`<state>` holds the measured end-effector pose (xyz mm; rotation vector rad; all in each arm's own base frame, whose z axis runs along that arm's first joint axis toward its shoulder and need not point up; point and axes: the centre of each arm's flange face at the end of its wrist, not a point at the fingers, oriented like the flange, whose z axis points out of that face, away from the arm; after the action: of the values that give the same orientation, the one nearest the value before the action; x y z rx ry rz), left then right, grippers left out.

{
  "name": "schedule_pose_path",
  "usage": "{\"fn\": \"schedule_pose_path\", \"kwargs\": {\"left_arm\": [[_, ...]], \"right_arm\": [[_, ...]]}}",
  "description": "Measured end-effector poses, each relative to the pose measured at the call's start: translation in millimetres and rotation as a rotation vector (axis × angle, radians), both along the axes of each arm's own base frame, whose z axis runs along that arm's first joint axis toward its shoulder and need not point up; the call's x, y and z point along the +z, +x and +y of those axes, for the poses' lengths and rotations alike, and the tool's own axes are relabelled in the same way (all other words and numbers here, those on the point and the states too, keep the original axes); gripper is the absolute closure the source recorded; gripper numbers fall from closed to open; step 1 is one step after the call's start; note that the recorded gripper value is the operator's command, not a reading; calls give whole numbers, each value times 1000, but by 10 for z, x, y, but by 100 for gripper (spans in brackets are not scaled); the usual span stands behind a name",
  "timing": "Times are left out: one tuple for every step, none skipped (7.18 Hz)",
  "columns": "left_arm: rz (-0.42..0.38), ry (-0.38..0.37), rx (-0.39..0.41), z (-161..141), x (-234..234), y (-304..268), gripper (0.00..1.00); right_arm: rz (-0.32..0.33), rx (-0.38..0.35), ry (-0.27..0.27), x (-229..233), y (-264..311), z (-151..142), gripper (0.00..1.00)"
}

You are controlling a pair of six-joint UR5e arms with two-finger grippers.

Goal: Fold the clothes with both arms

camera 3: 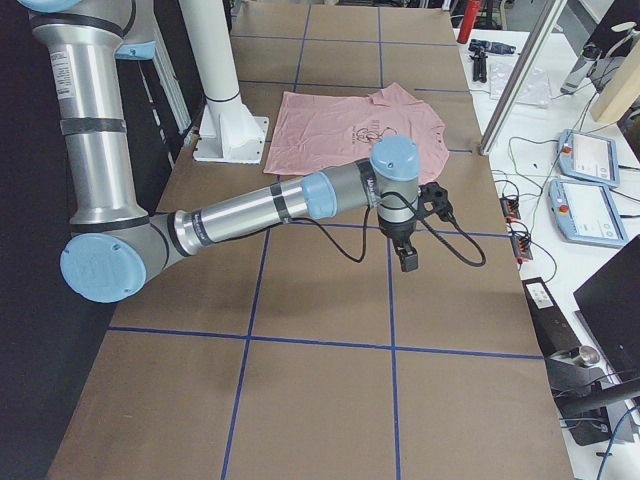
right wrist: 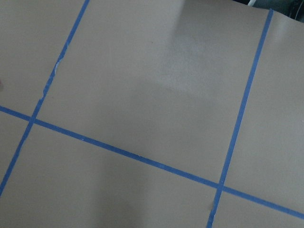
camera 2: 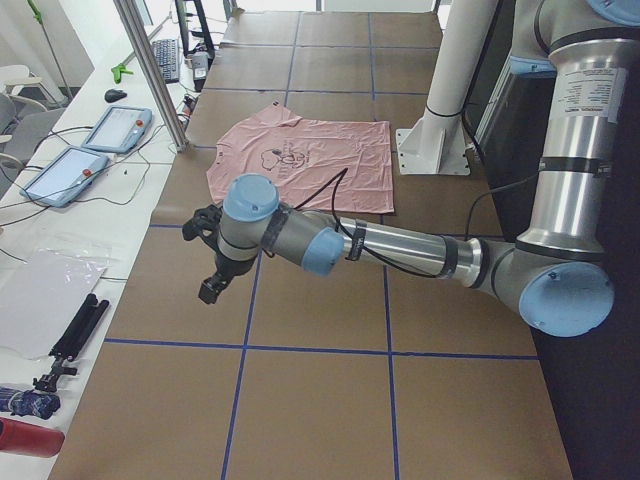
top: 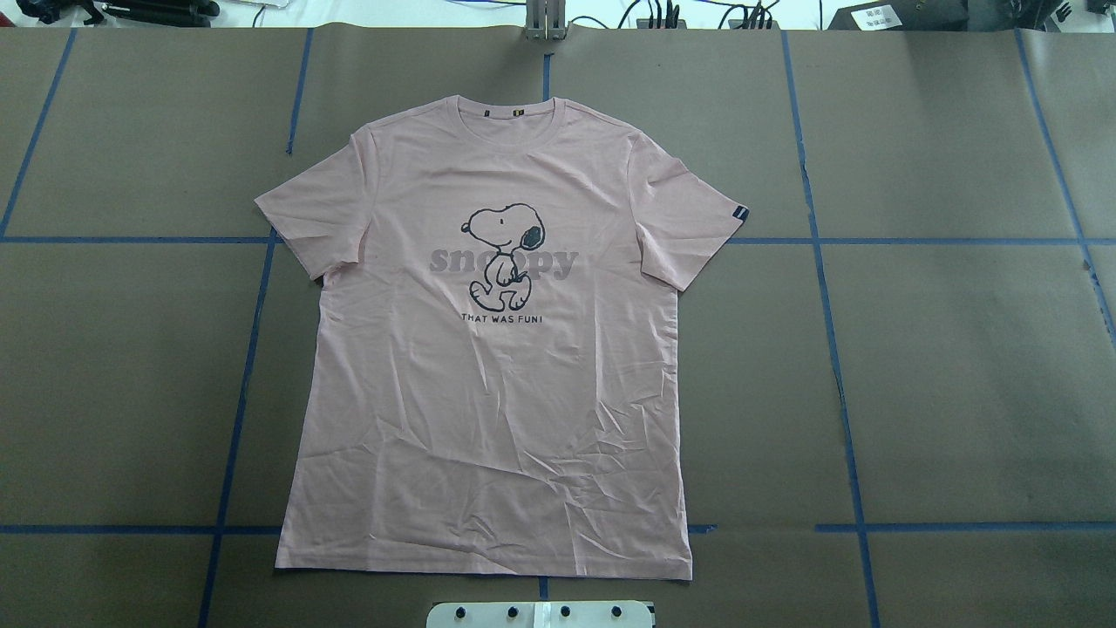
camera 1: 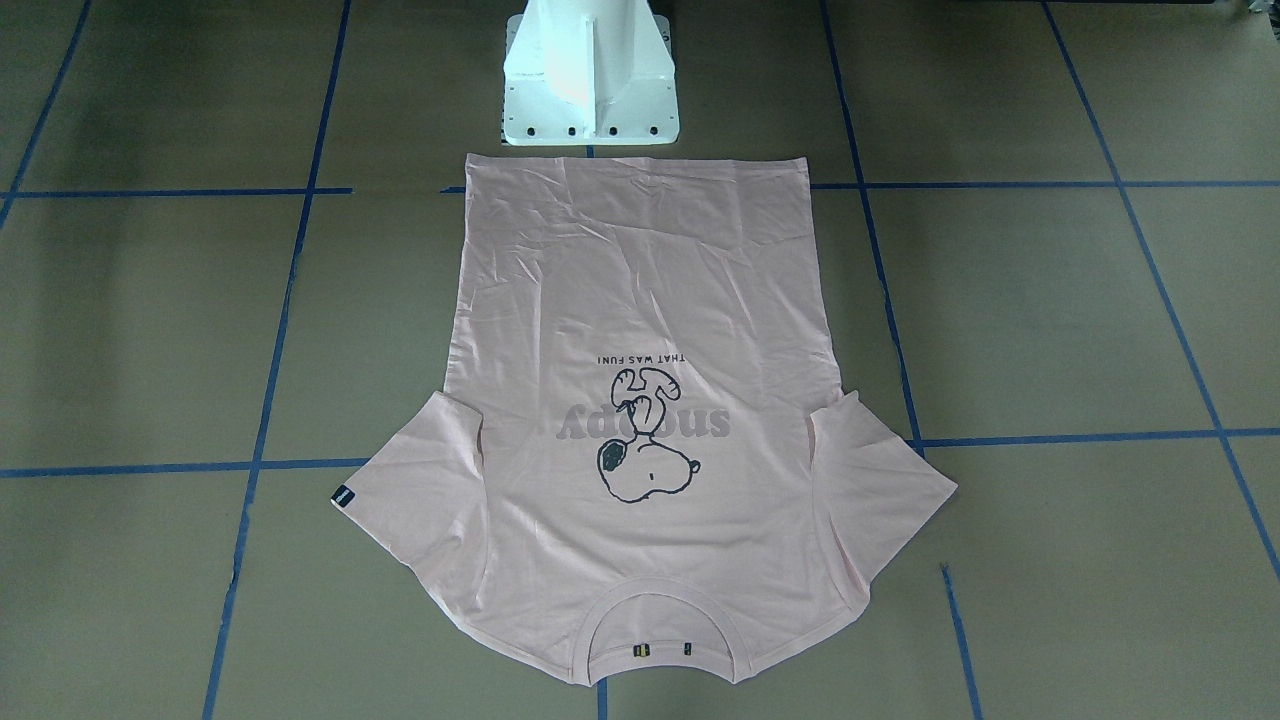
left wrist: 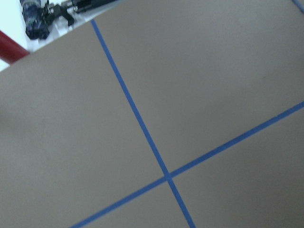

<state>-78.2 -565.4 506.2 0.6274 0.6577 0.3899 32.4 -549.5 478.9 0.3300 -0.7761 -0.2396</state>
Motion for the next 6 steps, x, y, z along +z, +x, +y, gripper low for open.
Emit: {"fn": "schedule_pose_path", "kwargs": {"left_arm": [[30,43,-32,-301,-258,38,0],[85,40,-72,-490,-376,194,0],[149,41,-88,-579,-486,507,0],[210,39,-74,-606,-629,948,0],[261,20,-42,-627,-790,1436,0],[299,-10,-20,-634,-935,1817,0]], "right_arm": [[-28,-22,16,-100,-103,-242,0],[-61,-42,36,-208,-218,-396,0],[-89,-39,40,-393,-432,-533,0],[-118,-2,6,-659,-729,-659,0],[-137,46,-32,-924,-1100,-727,0],[-139,102,-53,-1096,-1568,-735,0]]}}
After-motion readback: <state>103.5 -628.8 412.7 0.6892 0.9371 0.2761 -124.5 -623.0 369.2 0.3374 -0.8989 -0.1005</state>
